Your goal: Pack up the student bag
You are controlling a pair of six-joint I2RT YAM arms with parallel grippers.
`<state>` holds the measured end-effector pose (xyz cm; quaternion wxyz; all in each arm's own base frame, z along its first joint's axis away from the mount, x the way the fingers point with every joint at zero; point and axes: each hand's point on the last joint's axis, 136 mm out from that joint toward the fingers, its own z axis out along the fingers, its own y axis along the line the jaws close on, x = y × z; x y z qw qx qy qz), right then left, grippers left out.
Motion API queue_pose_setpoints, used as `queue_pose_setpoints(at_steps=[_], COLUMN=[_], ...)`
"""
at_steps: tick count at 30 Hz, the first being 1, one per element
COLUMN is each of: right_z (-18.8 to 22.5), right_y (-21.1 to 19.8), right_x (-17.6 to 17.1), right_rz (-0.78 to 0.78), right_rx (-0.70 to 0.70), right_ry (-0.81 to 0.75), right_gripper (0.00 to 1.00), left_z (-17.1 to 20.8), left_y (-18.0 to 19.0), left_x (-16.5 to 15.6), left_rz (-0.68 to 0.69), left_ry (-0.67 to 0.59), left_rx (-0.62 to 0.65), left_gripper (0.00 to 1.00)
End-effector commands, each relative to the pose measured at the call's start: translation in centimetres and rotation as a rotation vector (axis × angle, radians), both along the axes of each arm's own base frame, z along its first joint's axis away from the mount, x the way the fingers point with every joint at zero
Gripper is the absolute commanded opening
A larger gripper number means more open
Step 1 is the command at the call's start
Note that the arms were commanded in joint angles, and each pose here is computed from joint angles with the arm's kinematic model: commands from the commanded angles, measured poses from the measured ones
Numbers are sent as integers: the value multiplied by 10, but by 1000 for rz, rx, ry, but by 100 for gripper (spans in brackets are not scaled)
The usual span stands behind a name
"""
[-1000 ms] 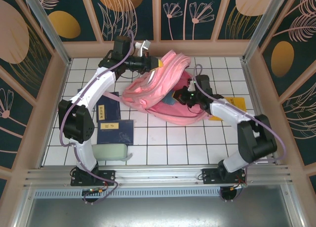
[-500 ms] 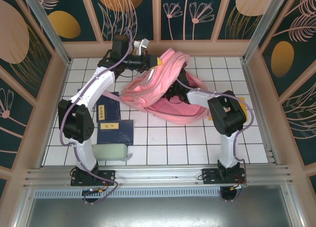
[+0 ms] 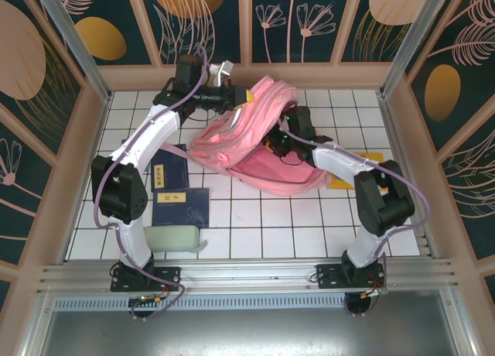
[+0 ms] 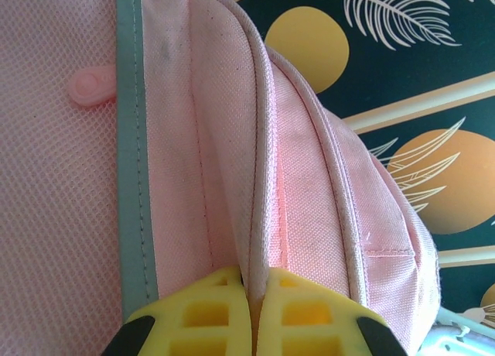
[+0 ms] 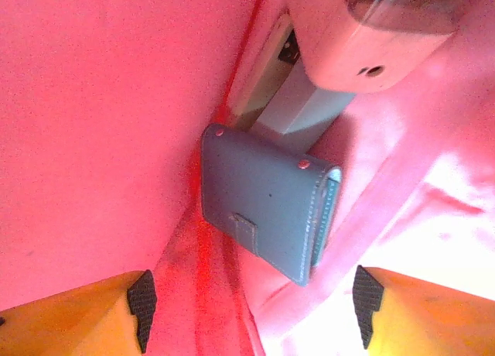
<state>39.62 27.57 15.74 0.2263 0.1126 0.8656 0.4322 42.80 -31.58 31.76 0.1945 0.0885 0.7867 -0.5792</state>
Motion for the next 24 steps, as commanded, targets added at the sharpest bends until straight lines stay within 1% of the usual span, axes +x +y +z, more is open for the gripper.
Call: queue_pose_setpoints(at_steps=[1, 3, 4, 6, 8, 10, 12, 14, 18, 21, 22, 24], right_z=[4, 0, 5, 22, 43, 63, 82, 96, 121, 120, 115, 98], right_y=[-34, -61, -69, -79, -88, -86, -70, -51, -27, 3, 16, 40], right_x=[-13, -23, -30, -43, -56, -69, -87, -113, -160, -202, -214, -228], right_rz=[-53, -153, -185, -217, -245, -211, -92, 34, 213, 424, 500, 653], right_rx=[-139, -179, -163, -152, -198, -209, -190, -184, -176, -201, -244, -330], right_ry=[-67, -35, -46, -108, -197, -305, -436, -547, -804, -1037, -1100, -1168], right_gripper=[70, 69, 69, 68, 68, 66, 65, 64, 63, 66, 68, 68], left_z=[50, 50, 50, 51, 51, 51, 50, 47, 39, 34, 33, 32], left_y=[1, 2, 2, 2, 1, 1, 1, 2, 9, 16, 18, 21], left_x=[3, 4, 5, 5, 6, 8, 9, 11, 17, 22, 24, 26], left_rz=[-20, -9, -5, -5, -3, -2, -1, 2, 31, 59, 67, 77], left_ry=[-187, -188, -186, -187, -187, -187, -183, -177, -159, -152, -152, -150], left_rx=[-78, -75, -74, -79, -78, -78, -76, -68, -49, -31, -26, -19], left_gripper=[0, 0, 0, 0, 0, 0, 0, 0, 0, 0, 0, 0])
